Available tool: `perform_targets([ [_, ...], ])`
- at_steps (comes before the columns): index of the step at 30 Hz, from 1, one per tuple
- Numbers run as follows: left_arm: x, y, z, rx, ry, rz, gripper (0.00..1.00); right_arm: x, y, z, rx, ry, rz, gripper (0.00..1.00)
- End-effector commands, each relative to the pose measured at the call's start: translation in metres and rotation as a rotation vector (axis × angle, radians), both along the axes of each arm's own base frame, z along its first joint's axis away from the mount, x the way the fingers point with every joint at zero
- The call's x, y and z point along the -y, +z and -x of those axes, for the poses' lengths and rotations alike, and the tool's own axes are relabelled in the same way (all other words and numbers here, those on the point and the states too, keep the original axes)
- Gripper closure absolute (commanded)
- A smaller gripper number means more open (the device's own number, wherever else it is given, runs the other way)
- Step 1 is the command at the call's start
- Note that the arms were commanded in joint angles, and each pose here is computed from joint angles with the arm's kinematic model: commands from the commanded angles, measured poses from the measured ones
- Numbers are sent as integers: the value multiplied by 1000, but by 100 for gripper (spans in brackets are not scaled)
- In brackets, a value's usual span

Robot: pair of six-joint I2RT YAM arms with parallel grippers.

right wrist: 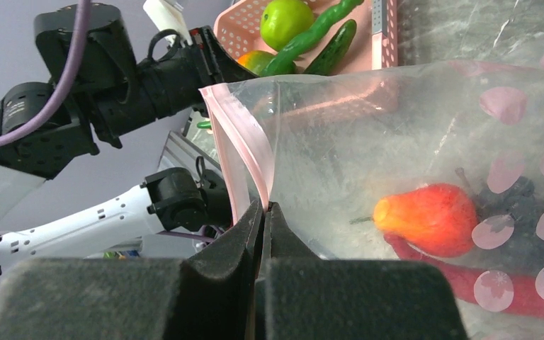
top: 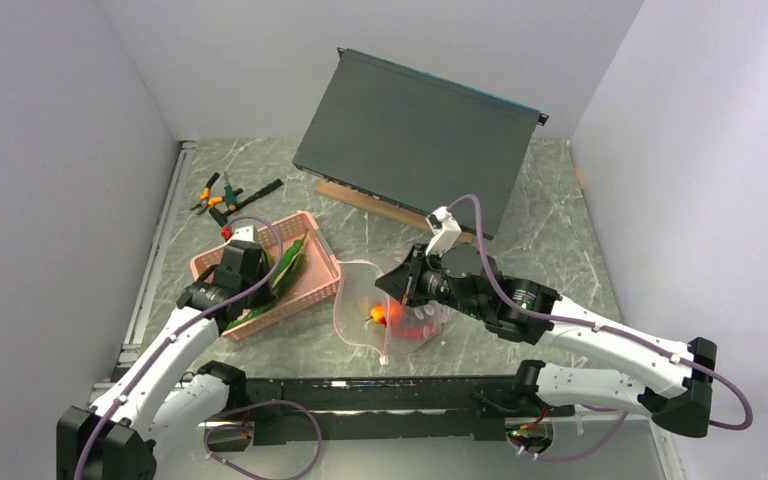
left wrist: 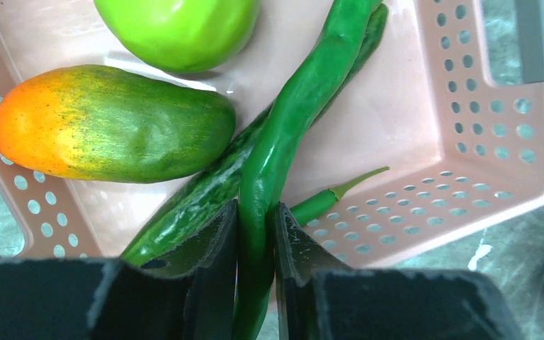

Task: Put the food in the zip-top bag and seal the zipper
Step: Pick up the fake vegetable from the bin, then place the fake vegetable in the zipper food storage bag.

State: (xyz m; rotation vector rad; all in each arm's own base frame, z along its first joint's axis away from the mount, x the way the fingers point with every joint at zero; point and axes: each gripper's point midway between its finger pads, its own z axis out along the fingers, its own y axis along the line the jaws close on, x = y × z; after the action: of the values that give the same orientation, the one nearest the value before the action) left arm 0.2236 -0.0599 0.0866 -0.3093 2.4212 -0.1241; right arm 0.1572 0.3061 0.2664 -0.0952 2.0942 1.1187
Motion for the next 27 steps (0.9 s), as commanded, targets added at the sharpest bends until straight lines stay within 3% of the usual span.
perform_targets([
  [1,8,32,-3,66,-23,49,78,-1,7,0,11,4,-34,100],
  [11,10,86,21,134,-31,137,91,-1,6,0,9,3,-36,100],
  [20,30,182,73,349,-243,305,95,-1,9,-3,17,-9,-36,100],
  [27,49,200,114,298,-399,405,100,2,18,-16,13,-100,-54,100],
])
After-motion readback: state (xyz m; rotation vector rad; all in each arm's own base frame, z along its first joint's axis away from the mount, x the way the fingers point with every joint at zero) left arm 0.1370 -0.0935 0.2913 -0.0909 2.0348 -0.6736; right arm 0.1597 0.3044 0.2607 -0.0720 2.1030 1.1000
